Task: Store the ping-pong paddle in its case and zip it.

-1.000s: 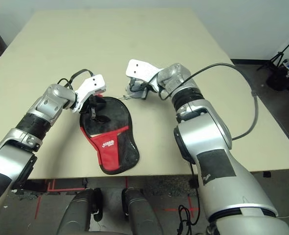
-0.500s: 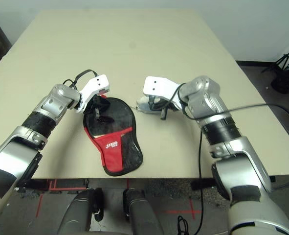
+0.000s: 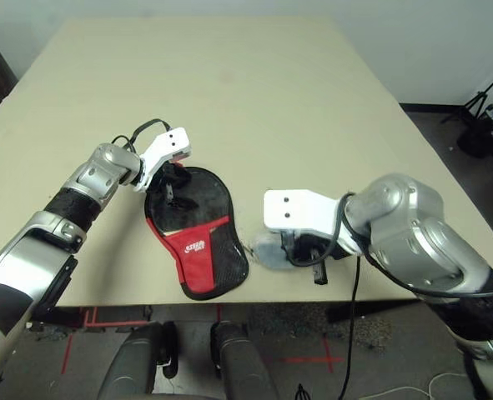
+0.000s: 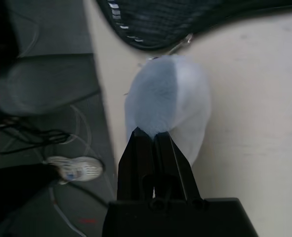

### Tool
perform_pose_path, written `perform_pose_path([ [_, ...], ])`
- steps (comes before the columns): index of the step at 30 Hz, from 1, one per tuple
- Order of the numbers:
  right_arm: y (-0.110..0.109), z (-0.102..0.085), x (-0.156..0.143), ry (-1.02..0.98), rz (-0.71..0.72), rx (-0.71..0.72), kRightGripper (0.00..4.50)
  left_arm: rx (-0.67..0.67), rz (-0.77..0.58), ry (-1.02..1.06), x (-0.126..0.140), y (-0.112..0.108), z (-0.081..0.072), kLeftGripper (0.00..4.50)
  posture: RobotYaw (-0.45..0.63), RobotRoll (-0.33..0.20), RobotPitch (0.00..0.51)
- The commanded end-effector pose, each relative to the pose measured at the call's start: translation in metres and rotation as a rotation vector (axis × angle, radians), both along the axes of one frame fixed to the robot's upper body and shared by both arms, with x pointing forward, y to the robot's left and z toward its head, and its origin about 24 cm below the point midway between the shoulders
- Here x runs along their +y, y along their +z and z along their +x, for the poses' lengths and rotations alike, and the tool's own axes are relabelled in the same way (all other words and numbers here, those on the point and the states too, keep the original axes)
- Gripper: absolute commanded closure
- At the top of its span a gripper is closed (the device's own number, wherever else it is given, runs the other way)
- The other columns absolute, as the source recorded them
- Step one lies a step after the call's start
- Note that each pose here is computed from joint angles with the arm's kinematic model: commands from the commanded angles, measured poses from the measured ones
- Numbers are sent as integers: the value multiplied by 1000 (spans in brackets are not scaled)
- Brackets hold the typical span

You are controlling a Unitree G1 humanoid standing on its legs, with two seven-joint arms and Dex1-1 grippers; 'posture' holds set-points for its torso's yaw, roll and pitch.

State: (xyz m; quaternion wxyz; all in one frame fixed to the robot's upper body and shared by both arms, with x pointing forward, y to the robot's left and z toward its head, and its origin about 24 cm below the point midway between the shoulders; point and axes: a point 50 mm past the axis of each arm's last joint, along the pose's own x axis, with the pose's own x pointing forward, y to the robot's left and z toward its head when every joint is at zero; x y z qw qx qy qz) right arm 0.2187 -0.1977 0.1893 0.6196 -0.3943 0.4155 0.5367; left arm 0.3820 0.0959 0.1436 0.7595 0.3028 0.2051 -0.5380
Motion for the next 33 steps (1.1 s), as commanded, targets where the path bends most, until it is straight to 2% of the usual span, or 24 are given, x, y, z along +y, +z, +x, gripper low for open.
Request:
perform_pose_path([
  [1,1,-8,2,9,12,41,4464,44,52,15,1,-18,-2,0,-242,0,166],
  [6,0,-4,-1,-39,40,43,4464,36,40,17,2,-17,-2,0,-240,0,161],
  [7,0,-2,-2,-57,52,42,4248,32,36,18,2,-16,-2,0,-236,0,159],
  [10,7,10,-5,-156,159,30,3441,43,-49,26,8,-5,-3,0,-226,0,160],
  [11,9,13,-6,-184,189,27,3028,53,-82,30,9,-1,-4,0,-220,0,161],
  [14,28,22,-22,-350,331,52,2008,110,-274,60,20,23,-15,0,-195,0,166],
  [17,48,25,-37,-450,423,61,1129,137,-357,94,35,37,-27,0,-172,0,173],
  [20,66,38,-53,-581,565,-36,208,88,-439,205,57,49,-30,0,-152,0,178],
  [21,69,43,-58,-623,602,-72,21,54,-468,253,64,52,-28,0,-144,0,180],
  [24,63,62,-75,-741,684,-195,21,-58,-555,421,85,55,-21,0,-130,0,185],
  [28,30,91,-88,-920,752,-383,21,-219,-613,591,114,41,-19,0,-123,0,188],
  [33,-15,121,-99,-1136,852,-674,21,-391,-662,800,145,15,-21,0,-117,0,197],
])
